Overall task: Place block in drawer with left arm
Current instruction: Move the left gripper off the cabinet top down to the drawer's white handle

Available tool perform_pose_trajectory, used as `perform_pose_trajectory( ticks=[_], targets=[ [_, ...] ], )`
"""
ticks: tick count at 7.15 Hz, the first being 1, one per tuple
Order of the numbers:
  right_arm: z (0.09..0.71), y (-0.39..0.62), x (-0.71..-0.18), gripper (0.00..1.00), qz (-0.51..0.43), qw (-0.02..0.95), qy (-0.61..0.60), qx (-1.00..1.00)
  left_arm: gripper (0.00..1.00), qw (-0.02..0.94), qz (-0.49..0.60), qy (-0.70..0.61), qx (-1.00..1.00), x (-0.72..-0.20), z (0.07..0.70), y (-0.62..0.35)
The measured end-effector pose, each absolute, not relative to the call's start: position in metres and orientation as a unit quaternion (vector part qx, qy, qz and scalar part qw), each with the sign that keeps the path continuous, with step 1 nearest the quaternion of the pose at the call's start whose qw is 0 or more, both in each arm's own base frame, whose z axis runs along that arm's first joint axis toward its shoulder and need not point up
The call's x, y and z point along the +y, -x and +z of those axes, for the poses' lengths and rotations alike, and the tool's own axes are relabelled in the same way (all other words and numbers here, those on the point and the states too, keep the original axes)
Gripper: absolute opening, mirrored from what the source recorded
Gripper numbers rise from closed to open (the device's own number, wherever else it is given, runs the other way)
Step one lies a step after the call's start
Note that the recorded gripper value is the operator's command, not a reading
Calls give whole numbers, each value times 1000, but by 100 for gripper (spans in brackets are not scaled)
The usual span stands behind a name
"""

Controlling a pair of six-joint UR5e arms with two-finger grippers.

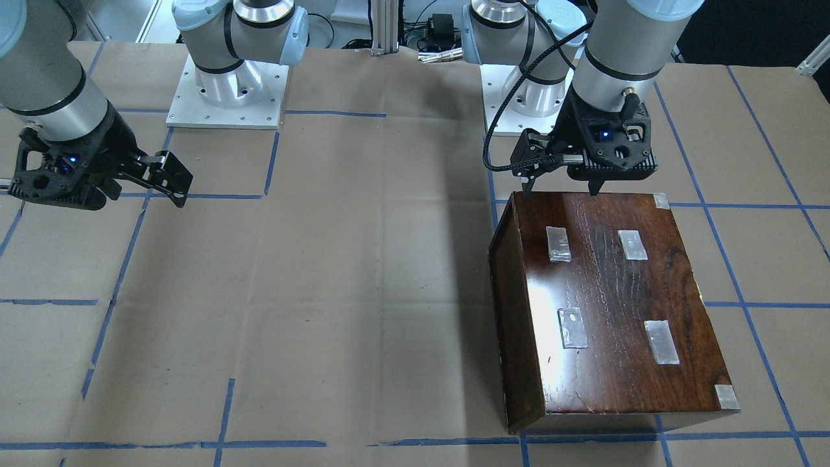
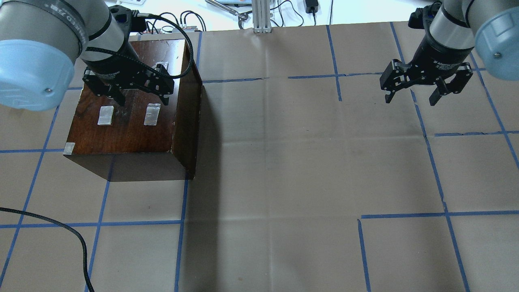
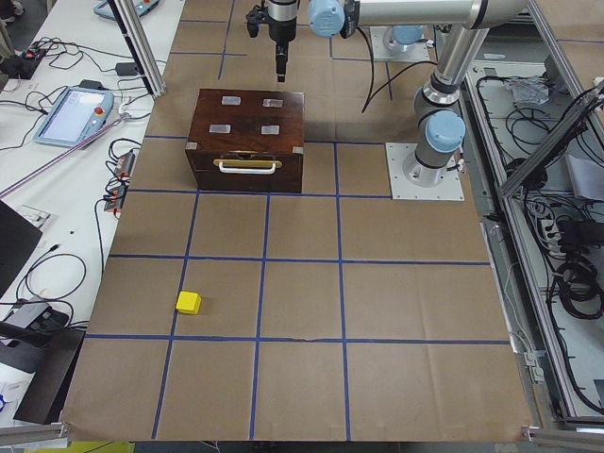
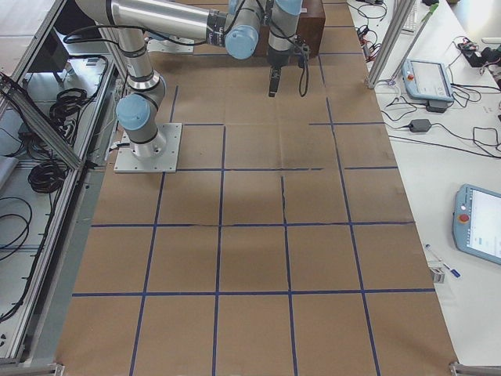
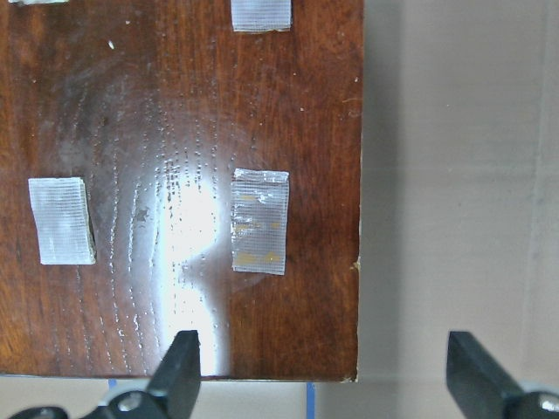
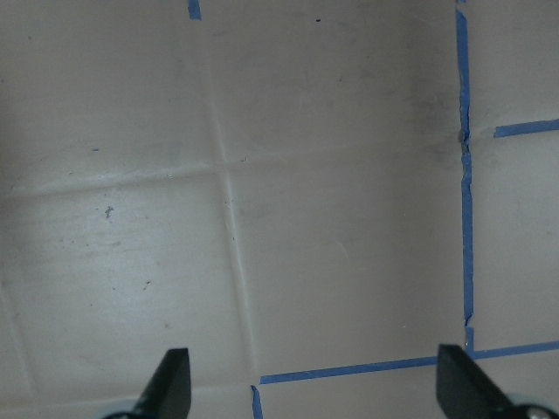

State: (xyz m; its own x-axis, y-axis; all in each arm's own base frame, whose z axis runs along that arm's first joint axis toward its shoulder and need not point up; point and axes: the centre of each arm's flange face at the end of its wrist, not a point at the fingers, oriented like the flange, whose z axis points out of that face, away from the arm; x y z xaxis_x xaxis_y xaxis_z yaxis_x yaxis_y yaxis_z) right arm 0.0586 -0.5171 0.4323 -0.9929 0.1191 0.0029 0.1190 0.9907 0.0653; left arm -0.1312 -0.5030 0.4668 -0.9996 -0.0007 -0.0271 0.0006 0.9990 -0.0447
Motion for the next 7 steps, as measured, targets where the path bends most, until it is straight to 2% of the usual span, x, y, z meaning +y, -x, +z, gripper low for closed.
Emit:
perform_pose_trajectory(
  ticks=[3,7],
  targets=[
    [432,-59,-517,100,33,0,-60,998,100,-1,-33,28,999,-520,473,65],
    [432,-59,-517,100,33,0,-60,998,100,0,-22,37,999,-542,457,-113]
  ],
)
